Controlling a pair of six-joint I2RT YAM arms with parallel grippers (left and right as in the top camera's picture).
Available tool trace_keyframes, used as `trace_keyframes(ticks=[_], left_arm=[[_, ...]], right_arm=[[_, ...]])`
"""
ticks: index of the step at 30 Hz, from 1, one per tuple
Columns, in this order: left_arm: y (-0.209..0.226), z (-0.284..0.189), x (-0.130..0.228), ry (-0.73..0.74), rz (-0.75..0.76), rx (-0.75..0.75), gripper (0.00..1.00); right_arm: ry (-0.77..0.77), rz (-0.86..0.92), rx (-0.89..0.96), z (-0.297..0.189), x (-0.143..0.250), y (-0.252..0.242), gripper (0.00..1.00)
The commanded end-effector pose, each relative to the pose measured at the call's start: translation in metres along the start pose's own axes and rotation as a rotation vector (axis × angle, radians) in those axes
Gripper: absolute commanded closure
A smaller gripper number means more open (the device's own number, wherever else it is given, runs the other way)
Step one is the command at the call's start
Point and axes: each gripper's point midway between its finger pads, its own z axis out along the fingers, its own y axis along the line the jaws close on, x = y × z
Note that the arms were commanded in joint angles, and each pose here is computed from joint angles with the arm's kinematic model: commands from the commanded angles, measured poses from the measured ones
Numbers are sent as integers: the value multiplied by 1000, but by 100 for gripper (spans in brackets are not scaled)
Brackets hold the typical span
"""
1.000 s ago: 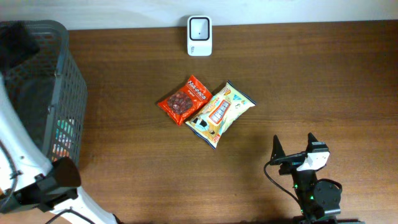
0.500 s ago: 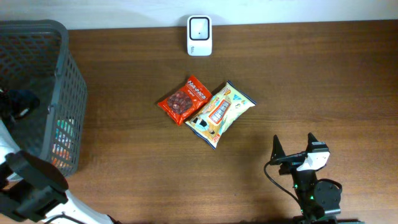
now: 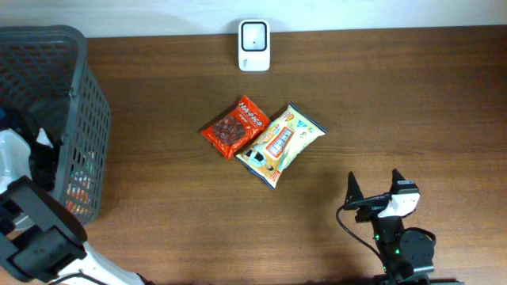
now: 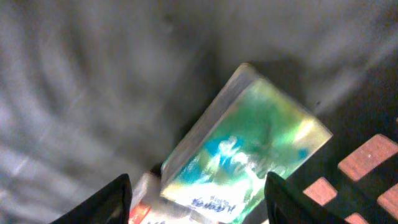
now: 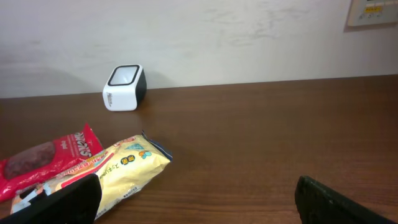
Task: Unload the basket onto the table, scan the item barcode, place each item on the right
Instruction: 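Reach the left gripper into the basket and grasp the green tissue pack, then place the green tissue pack right of the yellow bag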
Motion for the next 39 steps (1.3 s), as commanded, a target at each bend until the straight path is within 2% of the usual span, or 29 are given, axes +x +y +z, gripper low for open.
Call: trace_keyframes(ticks=[1,3,5,6,7,9,11,15,18,19,21,24,27,29,30,32,35,36,39], left_arm=[[-6,10,2,-16,85,35,41],[-6,13,0,-27,86,35,52],[-6,13,-6,-53,89,36,88],[-6,13,-7,-57,89,36,97],[-7,11,-9,-64,90,37,100],[-8,3,-14,-75,90,38,100],[-12,-32,-32,-136,96,40,100],[-25,-154,-70,-397,83,58,100],[-34,-244,-67,-602,76,86,100],[-47,-265,-57,-642,88,165,100],[-93,-307,-30,-697,202,422,100],[-139,-339,1,-729,340,588,100],[-209,-336,45,-640,522,694,100],[-273,-317,95,-532,729,758,100],[-290,-307,110,-490,776,761,100],[-333,-257,149,-389,898,652,100],[-371,-203,186,-306,1018,519,100],[-394,-179,210,-251,1085,518,100],[-440,-126,260,-159,1161,526,100]], right_arm=[[5,4,5,0,4,-1,1],[5,4,5,0,4,-1,1],[5,4,5,0,4,-1,2],[5,4,5,0,4,-1,2],[5,4,5,0,4,-1,1],[5,4,5,0,4,-1,1],[5,4,5,0,4,-1,2],[5,4,5,0,4,-1,2],[5,4,5,0,4,-1,1],[5,4,5,0,4,-1,1],[5,4,5,0,4,-1,2],[5,4,5,0,4,-1,2],[5,4,5,0,4,-1,2],[5,4,5,0,4,-1,2],[5,4,5,0,4,-1,1],[5,4,5,0,4,-1,1],[5,4,5,0,4,-1,1],[5,4,5,0,4,-1,2],[5,4,5,0,4,-1,2]])
